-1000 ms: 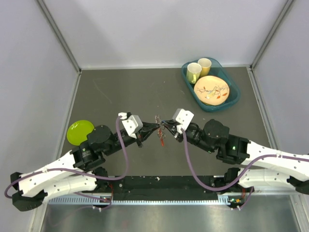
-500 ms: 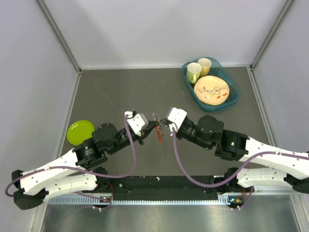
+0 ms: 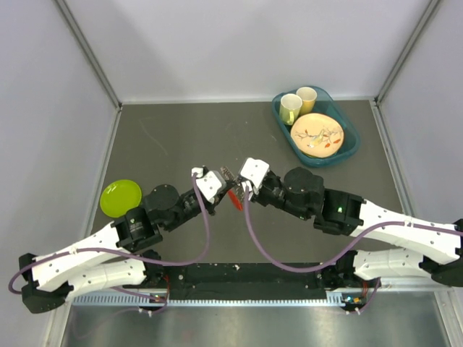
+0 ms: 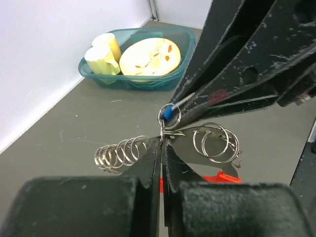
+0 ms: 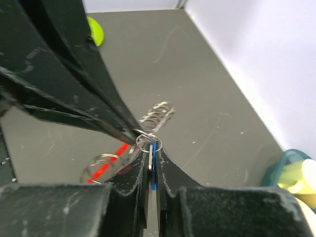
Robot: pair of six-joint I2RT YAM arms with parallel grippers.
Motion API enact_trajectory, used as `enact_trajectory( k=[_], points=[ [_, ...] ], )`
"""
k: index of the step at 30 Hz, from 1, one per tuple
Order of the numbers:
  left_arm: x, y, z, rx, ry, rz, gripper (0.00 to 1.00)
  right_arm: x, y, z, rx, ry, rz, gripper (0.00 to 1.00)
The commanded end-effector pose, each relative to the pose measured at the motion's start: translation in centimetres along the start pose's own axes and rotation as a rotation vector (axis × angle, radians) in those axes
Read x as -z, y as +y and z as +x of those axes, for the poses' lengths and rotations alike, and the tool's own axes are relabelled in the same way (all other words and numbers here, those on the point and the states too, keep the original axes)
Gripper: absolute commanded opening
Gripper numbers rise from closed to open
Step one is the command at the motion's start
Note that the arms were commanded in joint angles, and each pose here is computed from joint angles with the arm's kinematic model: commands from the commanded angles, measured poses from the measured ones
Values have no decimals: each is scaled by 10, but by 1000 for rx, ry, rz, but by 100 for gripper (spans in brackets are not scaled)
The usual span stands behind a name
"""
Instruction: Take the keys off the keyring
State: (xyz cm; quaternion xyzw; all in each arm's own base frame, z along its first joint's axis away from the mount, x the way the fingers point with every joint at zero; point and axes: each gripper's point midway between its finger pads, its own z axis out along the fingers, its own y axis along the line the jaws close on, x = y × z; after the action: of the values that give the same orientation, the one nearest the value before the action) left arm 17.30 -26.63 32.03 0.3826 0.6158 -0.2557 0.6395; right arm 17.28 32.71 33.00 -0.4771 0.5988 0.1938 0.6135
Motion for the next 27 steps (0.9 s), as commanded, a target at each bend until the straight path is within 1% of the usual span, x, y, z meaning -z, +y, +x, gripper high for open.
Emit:
enact_trajectory(
  k=[1,5,6,9,14,17,27],
  points=[
    [-6,3,3,-32,-27,-25,0,11,14,-60,-85,-176,-113,6],
    [-6,0,10,-75,-29,-18,0,15,18,-48,-99,-131,-124,6],
    [-8,1,6,-78,-50,-24,0,15,18,-46,-104,-123,-125,6],
    [-10,-1,7,-103,-52,-17,0,16,19,-40,-114,-98,-128,0],
    [-12,-4,11,-150,-54,-8,0,16,19,-38,-150,-80,-119,0],
    [-13,-6,12,-157,-63,-3,0,14,17,-39,-170,-77,-103,0],
    [-11,-22,-1,-148,-121,63,0,-5,6,-21,-248,-4,-41,0]
  ],
)
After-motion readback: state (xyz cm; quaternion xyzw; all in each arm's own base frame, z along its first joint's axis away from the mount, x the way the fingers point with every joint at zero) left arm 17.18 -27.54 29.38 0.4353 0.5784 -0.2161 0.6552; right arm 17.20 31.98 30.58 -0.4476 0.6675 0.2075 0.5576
